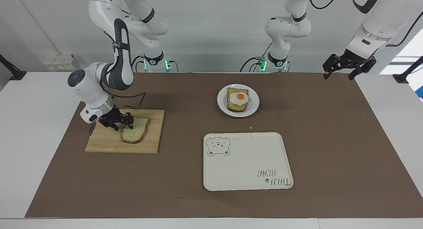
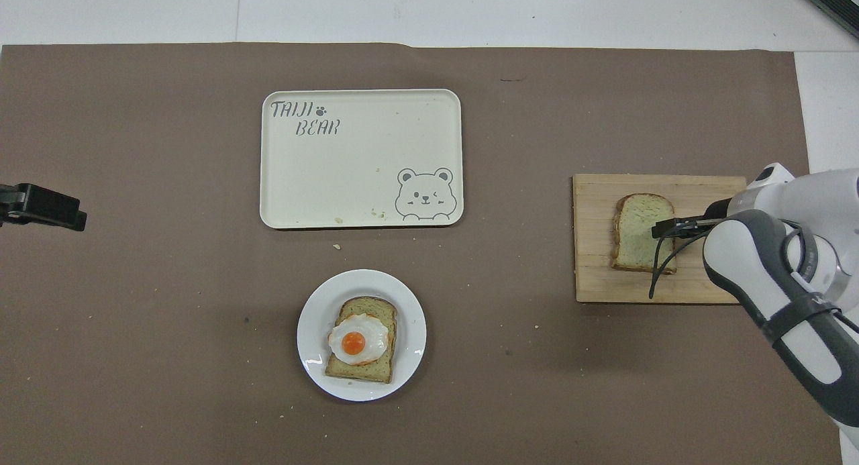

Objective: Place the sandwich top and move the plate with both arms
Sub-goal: 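Reach the right gripper to the bread slice on the board and grasp it, then carry the bread slice with the right gripper onto the egg on the plate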

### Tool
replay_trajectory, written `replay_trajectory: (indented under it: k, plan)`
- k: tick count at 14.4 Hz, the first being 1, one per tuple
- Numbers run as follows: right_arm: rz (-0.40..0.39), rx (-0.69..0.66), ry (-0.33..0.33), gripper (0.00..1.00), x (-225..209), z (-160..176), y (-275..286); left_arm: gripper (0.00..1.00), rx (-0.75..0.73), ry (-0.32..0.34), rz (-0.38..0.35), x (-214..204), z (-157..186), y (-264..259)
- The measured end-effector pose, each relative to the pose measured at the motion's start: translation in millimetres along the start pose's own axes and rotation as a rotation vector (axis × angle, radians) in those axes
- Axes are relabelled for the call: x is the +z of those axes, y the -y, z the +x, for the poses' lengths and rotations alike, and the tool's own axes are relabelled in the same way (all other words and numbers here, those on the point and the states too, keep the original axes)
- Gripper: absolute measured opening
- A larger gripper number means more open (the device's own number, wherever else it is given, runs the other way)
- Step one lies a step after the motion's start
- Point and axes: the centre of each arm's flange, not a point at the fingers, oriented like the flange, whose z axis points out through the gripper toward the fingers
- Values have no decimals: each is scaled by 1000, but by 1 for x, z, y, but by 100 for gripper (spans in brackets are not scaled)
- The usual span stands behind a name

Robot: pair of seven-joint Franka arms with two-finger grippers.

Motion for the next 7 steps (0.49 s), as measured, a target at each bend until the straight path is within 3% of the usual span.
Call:
replay_trajectory:
  k: [1, 4, 7]
  plan:
    - [2, 2, -1, 51, 0, 0, 0, 100, 0, 0, 0, 0, 0, 0]
    - [9, 33, -6, 25, -2, 1, 2, 100, 0, 0, 0, 0, 0, 0]
    - [8, 38, -8, 15, -3, 0, 1, 100, 0, 0, 0, 0, 0, 0]
